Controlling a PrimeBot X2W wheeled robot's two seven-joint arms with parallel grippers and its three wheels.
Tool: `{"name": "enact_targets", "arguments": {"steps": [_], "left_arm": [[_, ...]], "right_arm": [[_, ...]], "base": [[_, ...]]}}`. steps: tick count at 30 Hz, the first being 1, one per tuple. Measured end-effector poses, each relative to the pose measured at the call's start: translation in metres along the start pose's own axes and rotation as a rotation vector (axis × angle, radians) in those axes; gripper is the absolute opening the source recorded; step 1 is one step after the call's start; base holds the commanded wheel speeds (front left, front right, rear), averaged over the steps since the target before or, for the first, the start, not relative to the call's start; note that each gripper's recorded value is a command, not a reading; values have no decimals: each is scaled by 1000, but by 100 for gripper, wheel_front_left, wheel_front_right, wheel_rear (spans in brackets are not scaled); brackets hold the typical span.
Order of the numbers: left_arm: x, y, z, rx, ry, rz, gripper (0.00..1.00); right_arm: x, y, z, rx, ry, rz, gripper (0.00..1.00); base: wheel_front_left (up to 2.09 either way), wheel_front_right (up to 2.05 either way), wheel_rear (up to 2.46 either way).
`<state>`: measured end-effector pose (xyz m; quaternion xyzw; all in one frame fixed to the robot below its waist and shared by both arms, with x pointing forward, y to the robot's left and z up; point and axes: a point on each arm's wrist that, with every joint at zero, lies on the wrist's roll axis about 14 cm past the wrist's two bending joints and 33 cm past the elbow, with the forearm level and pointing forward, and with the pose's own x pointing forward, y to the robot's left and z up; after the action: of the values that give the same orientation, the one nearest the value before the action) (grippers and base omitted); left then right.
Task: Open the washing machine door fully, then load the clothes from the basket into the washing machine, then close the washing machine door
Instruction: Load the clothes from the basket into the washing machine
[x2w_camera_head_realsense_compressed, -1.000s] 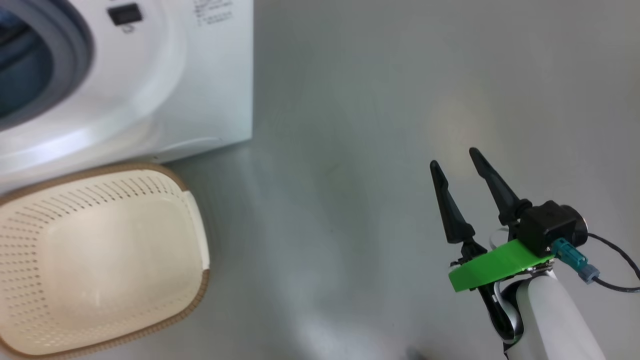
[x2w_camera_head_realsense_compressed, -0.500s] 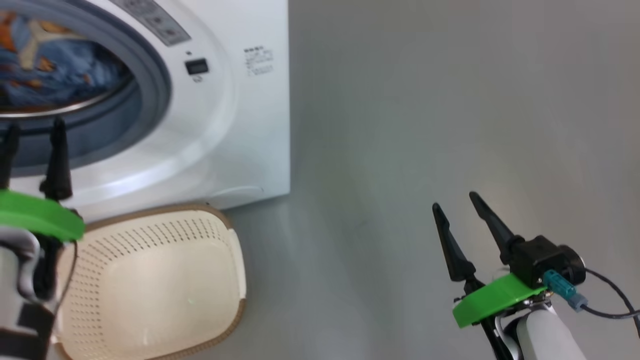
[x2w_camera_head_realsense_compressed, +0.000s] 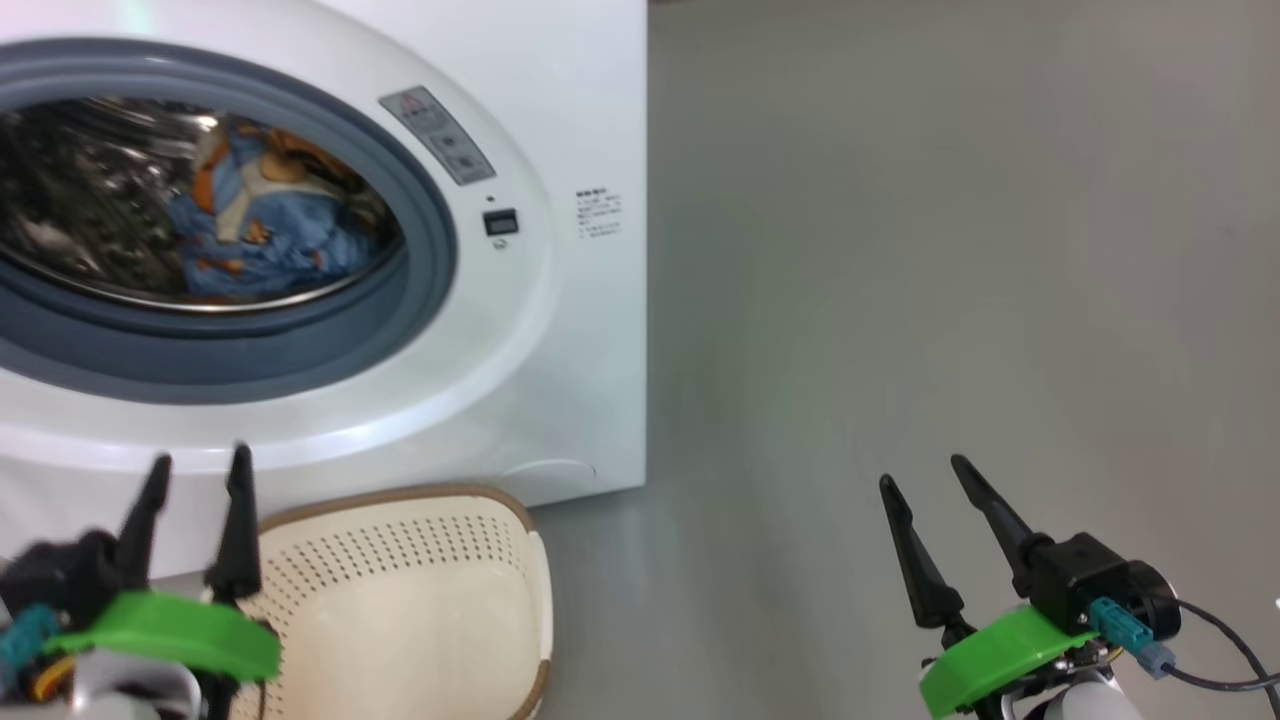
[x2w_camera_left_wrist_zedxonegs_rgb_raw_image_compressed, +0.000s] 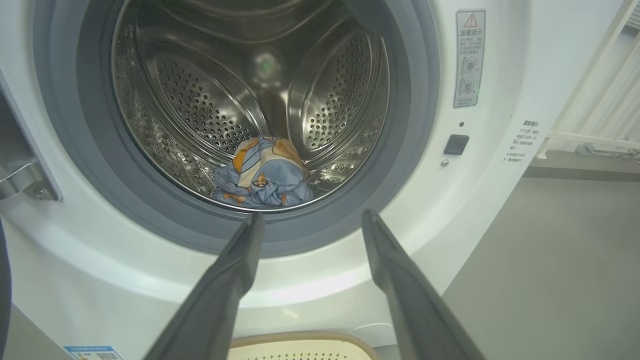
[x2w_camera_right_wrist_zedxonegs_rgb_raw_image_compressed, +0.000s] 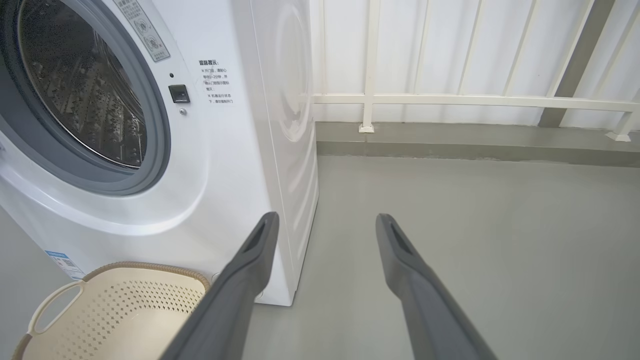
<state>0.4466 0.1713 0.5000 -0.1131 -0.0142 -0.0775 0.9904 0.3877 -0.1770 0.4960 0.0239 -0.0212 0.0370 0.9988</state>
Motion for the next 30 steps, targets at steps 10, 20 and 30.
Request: {"name": "enact_targets", "arguments": {"steps": [10, 20, 30], "left_arm": [[-54, -2, 13, -39, -60, 75, 100], [-84, -5, 19, -35, -98, 127, 100], [-91, -14, 15, -34, -93, 119, 100]], "right_arm": [[-9, 16, 17, 5, -49, 44, 100], [-7, 24, 30, 5, -88, 66, 100], [-11, 27, 28, 10, -83, 75, 100]], "base": [[0, 0, 0], [0, 0, 0], [0, 0, 0]]}}
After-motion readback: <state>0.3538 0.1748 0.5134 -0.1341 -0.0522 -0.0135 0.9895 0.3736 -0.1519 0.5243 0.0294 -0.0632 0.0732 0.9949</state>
